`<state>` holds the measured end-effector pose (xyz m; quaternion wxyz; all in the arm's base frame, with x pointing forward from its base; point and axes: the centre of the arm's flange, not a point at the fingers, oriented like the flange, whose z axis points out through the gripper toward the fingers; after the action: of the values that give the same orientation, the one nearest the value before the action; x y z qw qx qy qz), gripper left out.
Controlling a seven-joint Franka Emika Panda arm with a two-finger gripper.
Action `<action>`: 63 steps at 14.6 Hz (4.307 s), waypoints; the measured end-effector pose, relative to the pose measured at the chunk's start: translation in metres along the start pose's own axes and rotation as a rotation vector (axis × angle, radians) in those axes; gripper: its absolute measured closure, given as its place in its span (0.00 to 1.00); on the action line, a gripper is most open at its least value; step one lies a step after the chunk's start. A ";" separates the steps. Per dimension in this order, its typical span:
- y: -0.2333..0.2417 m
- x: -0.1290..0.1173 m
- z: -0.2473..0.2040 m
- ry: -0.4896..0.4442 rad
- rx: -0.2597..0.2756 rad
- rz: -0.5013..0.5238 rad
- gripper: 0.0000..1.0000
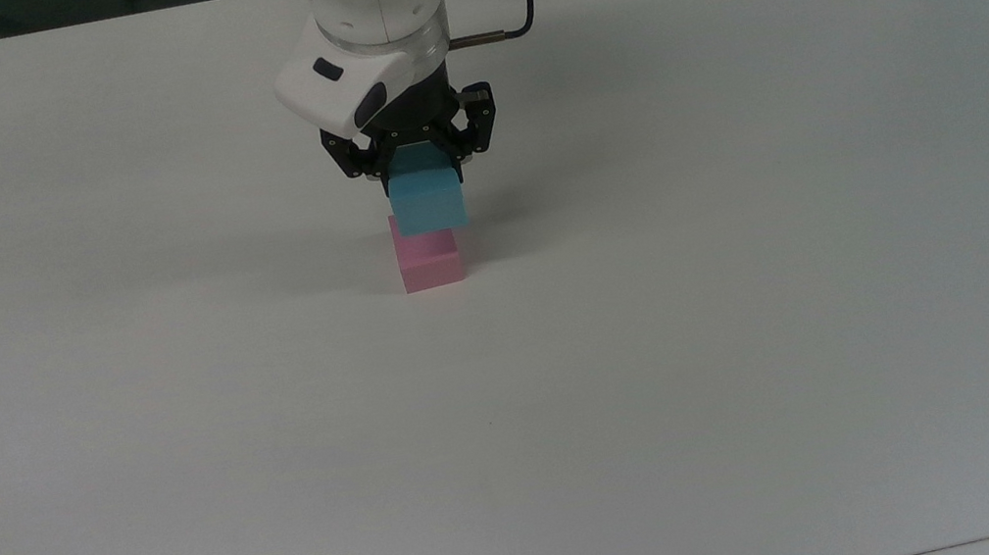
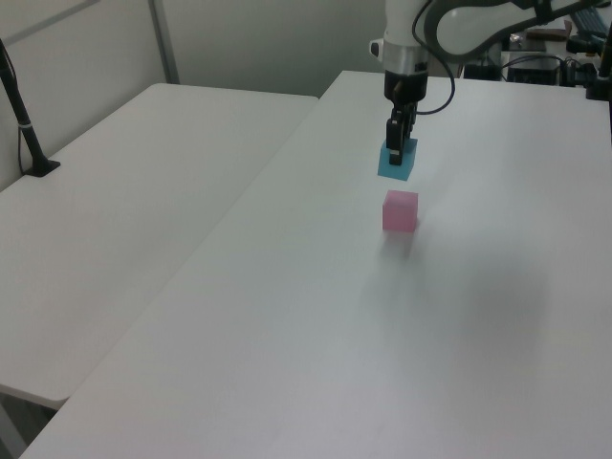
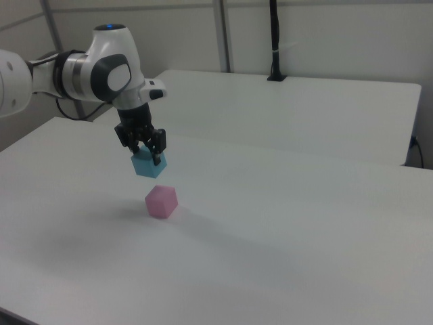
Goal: Put blue cube on pink cube
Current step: 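Lower the light-blue cube onto the pink cube's top face, then open the gripper and raise it away from the stacked cubes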
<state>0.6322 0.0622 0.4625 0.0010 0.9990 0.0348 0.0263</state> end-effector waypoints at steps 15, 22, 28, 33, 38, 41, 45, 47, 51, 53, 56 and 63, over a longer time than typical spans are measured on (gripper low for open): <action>0.005 -0.008 0.046 -0.008 -0.067 0.007 0.39; 0.004 -0.010 0.056 -0.024 -0.090 -0.006 0.39; -0.001 -0.013 0.063 -0.037 -0.102 -0.003 0.11; 0.000 -0.013 0.063 -0.032 -0.122 0.013 0.00; 0.010 -0.013 0.008 -0.036 -0.139 0.049 0.00; 0.034 -0.020 -0.055 -0.029 -0.149 0.107 0.00; 0.063 -0.036 -0.115 -0.057 -0.118 0.133 0.00; 0.091 -0.049 -0.143 -0.044 -0.065 0.129 0.00; 0.119 -0.066 -0.173 0.001 -0.019 0.177 0.00; 0.121 -0.067 -0.173 0.002 -0.019 0.185 0.00; 0.122 -0.067 -0.172 0.001 -0.020 0.187 0.00; 0.133 -0.069 -0.172 -0.002 -0.022 0.066 0.00</action>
<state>0.5638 -0.0753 0.6310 0.0109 0.9996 0.0014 0.0257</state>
